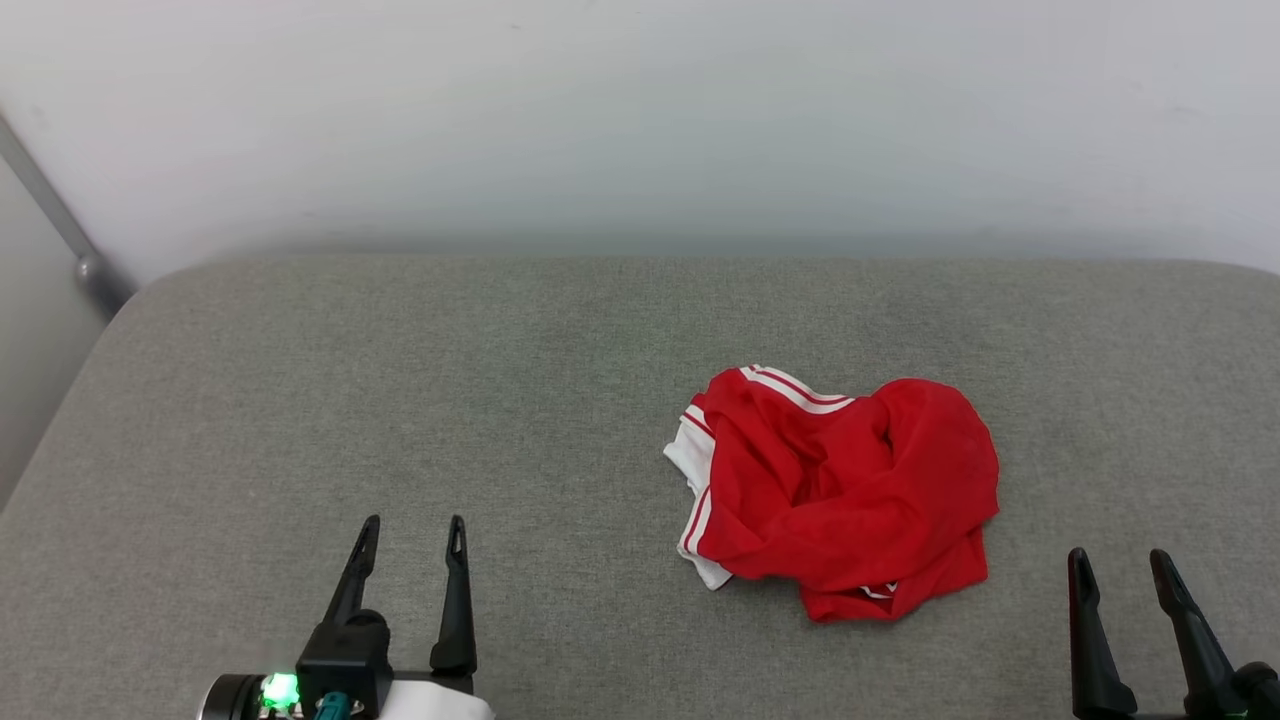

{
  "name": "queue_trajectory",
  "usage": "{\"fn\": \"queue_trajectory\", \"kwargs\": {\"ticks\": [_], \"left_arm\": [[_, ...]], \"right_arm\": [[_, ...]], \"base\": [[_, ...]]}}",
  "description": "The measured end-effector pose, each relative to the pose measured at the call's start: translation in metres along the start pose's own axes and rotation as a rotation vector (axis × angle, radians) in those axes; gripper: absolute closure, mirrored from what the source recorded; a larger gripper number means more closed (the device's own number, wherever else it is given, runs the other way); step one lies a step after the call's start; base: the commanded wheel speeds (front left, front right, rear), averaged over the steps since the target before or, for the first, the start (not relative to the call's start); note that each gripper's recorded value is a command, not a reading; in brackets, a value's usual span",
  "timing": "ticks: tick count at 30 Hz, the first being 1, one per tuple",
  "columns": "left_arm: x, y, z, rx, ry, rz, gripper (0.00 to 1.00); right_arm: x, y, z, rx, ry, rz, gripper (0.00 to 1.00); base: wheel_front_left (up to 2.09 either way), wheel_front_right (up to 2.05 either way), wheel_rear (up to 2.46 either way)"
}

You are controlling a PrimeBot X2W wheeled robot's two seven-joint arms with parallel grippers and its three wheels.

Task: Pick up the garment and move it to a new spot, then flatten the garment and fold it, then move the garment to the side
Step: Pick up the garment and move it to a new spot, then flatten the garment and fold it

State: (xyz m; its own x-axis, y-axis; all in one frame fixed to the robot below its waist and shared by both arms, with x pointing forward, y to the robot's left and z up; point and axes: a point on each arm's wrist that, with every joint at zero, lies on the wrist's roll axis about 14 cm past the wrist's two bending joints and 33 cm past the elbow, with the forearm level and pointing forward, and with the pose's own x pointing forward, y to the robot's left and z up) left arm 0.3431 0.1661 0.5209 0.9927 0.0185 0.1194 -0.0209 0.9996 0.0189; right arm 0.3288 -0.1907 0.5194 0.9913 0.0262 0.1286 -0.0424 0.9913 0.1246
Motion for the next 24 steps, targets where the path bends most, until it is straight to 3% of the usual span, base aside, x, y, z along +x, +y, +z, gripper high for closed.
{"fn": "queue_trajectory", "kwargs": {"ticks": [24], "left_arm": [[-0.0101,0.0021,-0.0085,-0.026,0.021,-0.008,0.0]], "right_arm": [[-0.0034,0.0016,0.0002,0.01,0.0,0.004,0.0]], "base": [[0.0,0.0,0.0]]}}
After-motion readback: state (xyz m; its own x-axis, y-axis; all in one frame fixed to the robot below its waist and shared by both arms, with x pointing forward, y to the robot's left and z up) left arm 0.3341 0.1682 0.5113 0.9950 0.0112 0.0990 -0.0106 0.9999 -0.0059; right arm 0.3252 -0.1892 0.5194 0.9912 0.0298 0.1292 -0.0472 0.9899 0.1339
